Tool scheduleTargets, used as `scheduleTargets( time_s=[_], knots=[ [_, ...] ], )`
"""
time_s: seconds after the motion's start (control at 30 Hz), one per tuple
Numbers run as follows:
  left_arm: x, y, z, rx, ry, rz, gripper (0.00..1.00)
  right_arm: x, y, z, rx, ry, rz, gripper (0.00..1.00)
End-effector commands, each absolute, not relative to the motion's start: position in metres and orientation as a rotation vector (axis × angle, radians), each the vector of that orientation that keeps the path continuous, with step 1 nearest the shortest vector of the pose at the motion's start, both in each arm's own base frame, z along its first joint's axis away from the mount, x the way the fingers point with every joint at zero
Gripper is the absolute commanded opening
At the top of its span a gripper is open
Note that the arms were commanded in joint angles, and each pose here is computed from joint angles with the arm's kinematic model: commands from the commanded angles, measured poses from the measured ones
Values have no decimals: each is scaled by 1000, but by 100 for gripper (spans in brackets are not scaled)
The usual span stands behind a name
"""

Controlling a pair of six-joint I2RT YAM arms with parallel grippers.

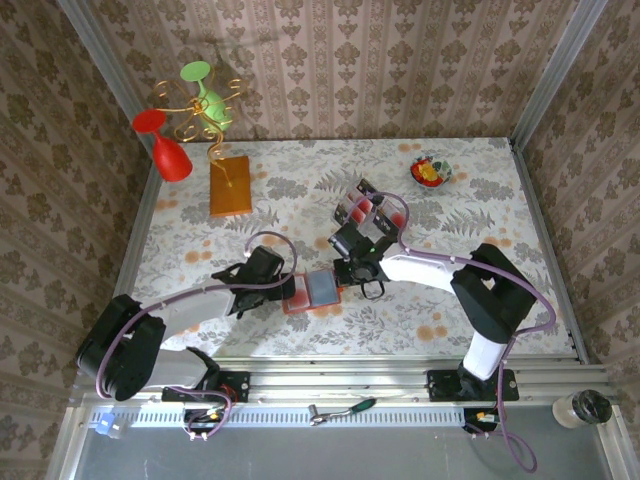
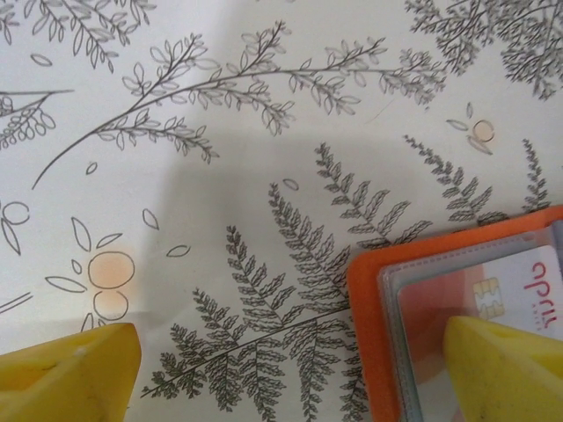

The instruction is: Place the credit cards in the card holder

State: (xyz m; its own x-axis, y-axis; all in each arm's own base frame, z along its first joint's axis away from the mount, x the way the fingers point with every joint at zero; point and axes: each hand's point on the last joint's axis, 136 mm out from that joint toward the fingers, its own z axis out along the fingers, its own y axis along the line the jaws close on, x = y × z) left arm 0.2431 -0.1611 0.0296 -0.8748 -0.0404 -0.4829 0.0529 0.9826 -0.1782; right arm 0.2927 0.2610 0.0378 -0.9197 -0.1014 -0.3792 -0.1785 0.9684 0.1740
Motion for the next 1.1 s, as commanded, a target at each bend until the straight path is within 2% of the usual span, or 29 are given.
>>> scheduleTargets(
  time_s=[0.0,0.4,0.47,0.57,0.67,0.73,0.8,0.87,1.0,1.07],
  knots=[
    [250,-168,43,50,2606,-267,90,290,246,37,-188,2742,227,0],
    [260,-191,75,101,2556,-350,90,278,248,49,-120,2719,358,0],
    [259,-195,79,104,2547,-361,90,280,253,54,-127,2708,384,16],
    [258,-198,82,107,2539,-365,90,284,260,59,-150,2699,408,31],
    [257,-198,82,100,2538,-359,90,287,268,58,-178,2711,411,42],
    [256,-197,81,97,2540,-356,90,290,272,53,-190,2722,404,45],
    [255,-196,80,93,2541,-357,90,292,273,47,-189,2739,389,45],
    [255,-196,80,94,2541,-356,90,294,273,41,-189,2750,371,40],
    [255,-197,82,101,2539,-357,90,296,266,33,-162,2758,338,16],
    [256,-199,84,105,2535,-367,90,295,260,33,-146,2756,328,7]
  ],
)
